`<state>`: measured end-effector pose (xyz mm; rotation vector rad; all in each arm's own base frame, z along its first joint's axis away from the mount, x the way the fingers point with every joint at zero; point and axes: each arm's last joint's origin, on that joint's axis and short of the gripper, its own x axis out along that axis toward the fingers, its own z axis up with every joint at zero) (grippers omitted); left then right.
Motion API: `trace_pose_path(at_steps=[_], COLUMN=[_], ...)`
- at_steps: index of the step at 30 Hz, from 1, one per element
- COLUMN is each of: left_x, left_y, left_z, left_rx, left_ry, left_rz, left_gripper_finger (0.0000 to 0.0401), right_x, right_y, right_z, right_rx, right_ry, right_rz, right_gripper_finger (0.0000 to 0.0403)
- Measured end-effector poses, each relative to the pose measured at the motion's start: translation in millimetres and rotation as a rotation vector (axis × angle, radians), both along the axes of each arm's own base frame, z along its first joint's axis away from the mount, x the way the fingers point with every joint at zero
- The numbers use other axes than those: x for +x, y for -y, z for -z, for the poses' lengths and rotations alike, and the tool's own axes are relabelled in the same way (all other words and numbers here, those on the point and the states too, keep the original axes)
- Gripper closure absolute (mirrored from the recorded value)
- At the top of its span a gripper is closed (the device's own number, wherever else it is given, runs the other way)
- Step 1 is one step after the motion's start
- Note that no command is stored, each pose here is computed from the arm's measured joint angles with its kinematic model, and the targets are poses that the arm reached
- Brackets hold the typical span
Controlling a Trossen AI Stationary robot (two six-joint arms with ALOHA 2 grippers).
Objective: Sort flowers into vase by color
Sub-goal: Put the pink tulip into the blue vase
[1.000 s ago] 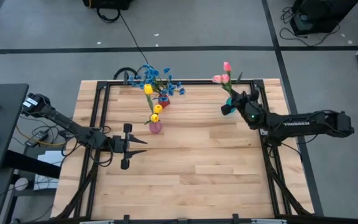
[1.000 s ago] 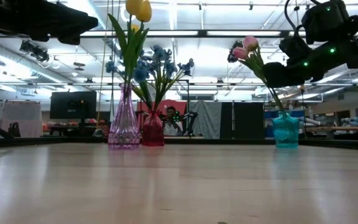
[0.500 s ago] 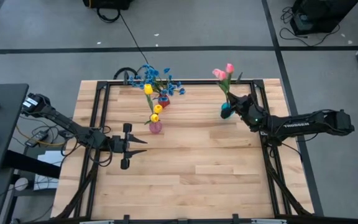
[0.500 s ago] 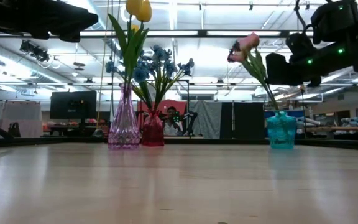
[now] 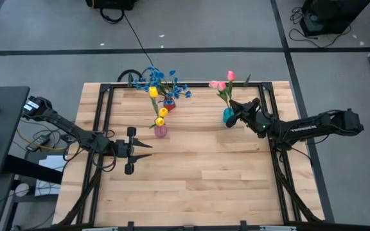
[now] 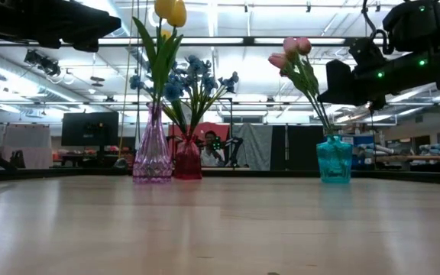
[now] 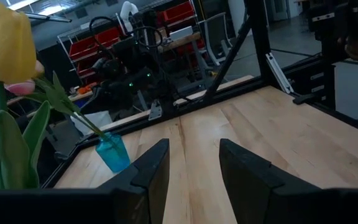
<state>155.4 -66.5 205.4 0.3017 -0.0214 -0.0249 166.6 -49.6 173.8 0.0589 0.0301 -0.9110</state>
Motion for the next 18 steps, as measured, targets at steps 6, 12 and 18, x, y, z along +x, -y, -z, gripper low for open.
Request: trace_pose_path(at_steps=[6,12,18], left_x=[0,0,0], left_y=[0,0,-1], left_z=[0,0,-1], left_rx=[0.0,0.003,0.015], left_ry=[-0.001,-0.001,0.009], left_rz=[-0.001,-0.014,-0.023], left_gripper_finger=[0.0254,0.0254,0.0254], right_x=[3,3,3], right_y=[-5,-9,-11], right_z=[8,10,13], right_rx=[-0.004,-0.013,-0.032], right_ry=[-0.082,-0.13,-0.19], right_rz=[-0.026,-0.049,-0.065], right_gripper_finger=[0.0391,0.0379,0.0353])
